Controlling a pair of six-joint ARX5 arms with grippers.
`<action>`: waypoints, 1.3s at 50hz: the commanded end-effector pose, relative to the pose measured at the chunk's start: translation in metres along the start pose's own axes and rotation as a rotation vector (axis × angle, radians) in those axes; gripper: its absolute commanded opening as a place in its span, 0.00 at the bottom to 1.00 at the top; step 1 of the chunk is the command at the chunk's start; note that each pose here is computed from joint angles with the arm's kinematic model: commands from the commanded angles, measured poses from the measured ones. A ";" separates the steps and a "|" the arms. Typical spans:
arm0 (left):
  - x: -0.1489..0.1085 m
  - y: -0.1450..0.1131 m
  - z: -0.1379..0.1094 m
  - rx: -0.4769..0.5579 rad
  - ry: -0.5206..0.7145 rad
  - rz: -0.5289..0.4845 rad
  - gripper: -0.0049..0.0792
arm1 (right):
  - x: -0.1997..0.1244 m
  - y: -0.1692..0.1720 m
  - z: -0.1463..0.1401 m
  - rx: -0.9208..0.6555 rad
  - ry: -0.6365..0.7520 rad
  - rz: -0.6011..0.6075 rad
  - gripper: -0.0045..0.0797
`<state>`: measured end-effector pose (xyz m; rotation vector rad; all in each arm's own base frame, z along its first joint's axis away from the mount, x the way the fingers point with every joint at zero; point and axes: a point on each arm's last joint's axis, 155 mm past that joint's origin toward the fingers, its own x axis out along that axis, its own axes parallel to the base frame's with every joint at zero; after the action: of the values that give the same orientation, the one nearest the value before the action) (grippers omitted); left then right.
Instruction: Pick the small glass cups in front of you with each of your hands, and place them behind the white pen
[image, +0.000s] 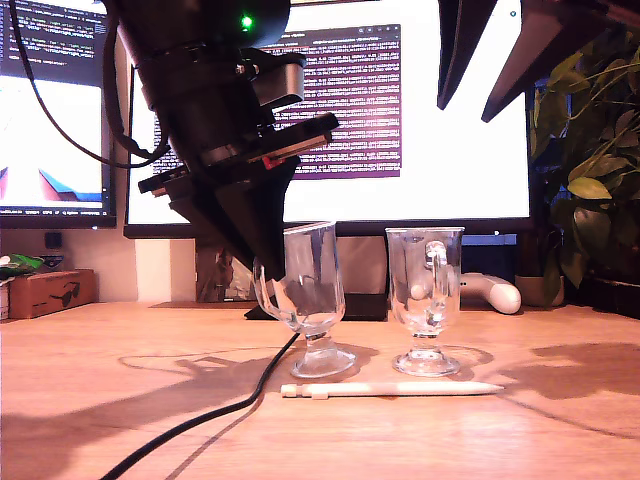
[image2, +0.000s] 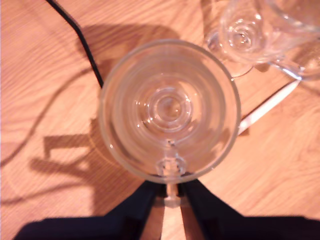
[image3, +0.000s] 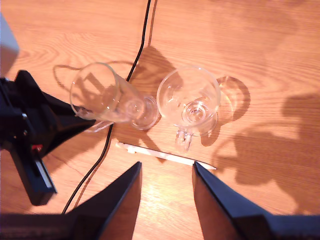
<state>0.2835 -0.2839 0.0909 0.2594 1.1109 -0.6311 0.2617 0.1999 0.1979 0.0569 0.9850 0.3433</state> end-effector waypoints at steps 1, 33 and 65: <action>0.000 -0.005 0.002 0.018 -0.009 -0.008 0.12 | -0.003 0.002 0.002 -0.014 -0.010 0.008 0.40; -0.008 -0.008 0.022 0.023 -0.084 -0.010 0.26 | -0.003 0.001 -0.002 -0.023 0.004 0.005 0.40; -0.041 0.002 -0.006 0.038 0.011 0.026 0.32 | -0.004 -0.007 -0.013 -0.062 0.051 -0.028 0.34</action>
<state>0.2657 -0.2670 0.1129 0.3166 1.1328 -0.6308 0.2531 0.1928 0.1902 0.0077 1.0270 0.3410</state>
